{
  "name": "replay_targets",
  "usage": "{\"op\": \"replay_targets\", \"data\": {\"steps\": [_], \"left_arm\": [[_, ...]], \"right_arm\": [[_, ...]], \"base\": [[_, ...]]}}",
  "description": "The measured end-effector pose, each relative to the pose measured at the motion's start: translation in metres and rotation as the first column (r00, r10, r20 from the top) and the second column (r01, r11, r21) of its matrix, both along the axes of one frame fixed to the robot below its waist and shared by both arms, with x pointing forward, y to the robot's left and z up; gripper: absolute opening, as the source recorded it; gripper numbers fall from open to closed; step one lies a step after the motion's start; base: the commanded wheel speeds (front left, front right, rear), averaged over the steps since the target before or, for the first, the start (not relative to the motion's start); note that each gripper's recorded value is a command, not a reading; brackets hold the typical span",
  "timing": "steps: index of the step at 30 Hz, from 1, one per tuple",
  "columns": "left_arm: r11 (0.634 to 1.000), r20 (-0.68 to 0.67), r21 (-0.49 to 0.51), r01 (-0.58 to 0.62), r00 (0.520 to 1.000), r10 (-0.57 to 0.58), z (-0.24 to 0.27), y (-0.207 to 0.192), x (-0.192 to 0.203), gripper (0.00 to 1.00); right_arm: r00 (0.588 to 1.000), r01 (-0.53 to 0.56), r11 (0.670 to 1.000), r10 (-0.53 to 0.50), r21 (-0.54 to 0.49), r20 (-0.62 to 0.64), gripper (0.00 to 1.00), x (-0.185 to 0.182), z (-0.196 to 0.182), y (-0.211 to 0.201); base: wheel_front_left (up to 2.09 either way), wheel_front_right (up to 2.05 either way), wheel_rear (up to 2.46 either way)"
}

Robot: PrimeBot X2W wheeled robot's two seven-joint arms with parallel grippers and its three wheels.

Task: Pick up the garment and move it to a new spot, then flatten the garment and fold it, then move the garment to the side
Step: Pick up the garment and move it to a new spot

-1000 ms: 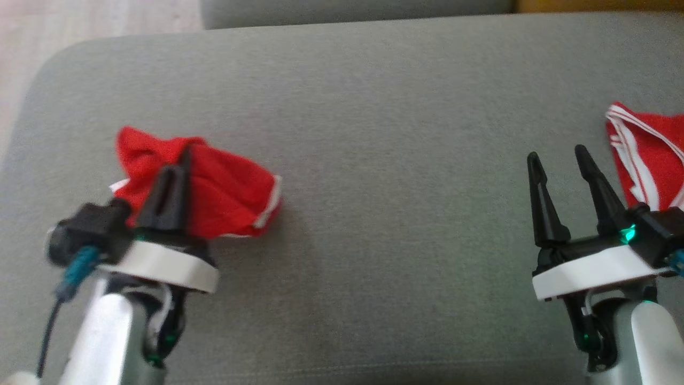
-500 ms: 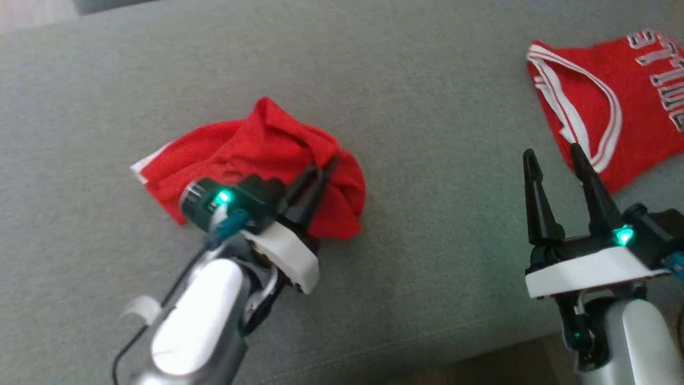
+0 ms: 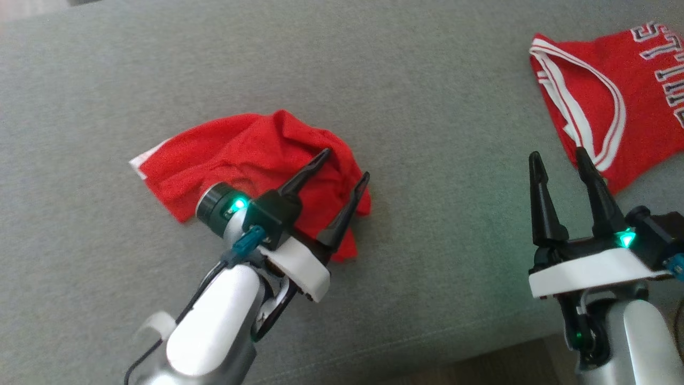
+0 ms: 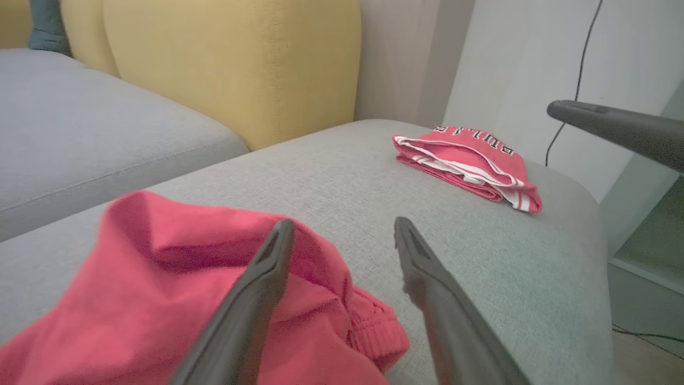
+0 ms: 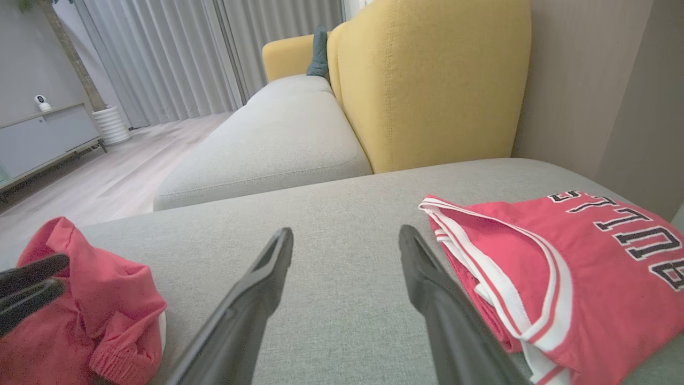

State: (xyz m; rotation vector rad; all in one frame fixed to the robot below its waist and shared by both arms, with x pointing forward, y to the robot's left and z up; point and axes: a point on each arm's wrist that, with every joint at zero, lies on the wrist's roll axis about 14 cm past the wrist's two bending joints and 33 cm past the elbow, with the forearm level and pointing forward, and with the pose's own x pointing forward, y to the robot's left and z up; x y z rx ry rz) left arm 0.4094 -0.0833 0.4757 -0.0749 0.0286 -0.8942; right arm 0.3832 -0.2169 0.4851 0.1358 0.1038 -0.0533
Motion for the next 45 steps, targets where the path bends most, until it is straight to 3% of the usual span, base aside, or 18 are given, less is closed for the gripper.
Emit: {"op": "replay_targets", "data": {"steps": [3,8,12,16,21,24,34,45], "left_arm": [[0.999,0.013,-0.023,-0.048,0.999,0.049,0.009,0.011,0.001,1.0],[0.969,0.01,-0.05,-0.242,0.97,0.243,0.02,0.062,0.011,1.0],[0.907,0.02,-0.054,-0.417,0.908,0.418,0.027,0.115,0.02,1.0],[0.823,0.029,-0.055,-0.565,0.823,0.567,0.032,0.168,0.018,1.0],[0.735,0.038,-0.048,-0.677,0.734,0.678,0.034,0.218,0.004,1.0],[0.71,0.04,-0.035,-0.704,0.709,0.704,0.033,0.234,-0.006,1.0],[0.695,0.03,-0.018,-0.719,0.695,0.719,0.03,0.241,-0.029,1.0],[0.704,0.024,-0.017,-0.71,0.703,0.711,0.032,0.237,-0.032,1.0]], "right_arm": [[1.0,-0.019,1.0,0.019,-0.002,0.009,1.0,0.003,0.003,0.006],[0.997,-0.068,0.998,0.068,-0.018,0.022,1.0,0.009,0.011,0.02],[0.992,-0.117,0.993,0.117,-0.024,0.04,1.0,0.015,0.019,0.036],[0.986,-0.156,0.987,0.157,-0.024,0.055,1.0,0.017,0.028,0.049],[0.98,-0.185,0.982,0.187,-0.03,0.075,1.0,0.015,0.037,0.06],[0.979,-0.19,0.981,0.192,-0.029,0.064,1.0,0.008,0.035,0.061],[0.985,-0.163,0.986,0.165,-0.033,0.043,1.0,-0.01,0.031,0.05],[0.987,-0.154,0.987,0.156,-0.034,0.038,1.0,-0.014,0.032,0.047]], "base": [[0.0,0.0,0.0],[0.0,0.0,0.0],[0.0,0.0,0.0],[0.0,0.0,0.0],[0.0,0.0,0.0],[0.0,0.0,0.0],[0.0,0.0,0.0],[0.0,0.0,0.0]]}}
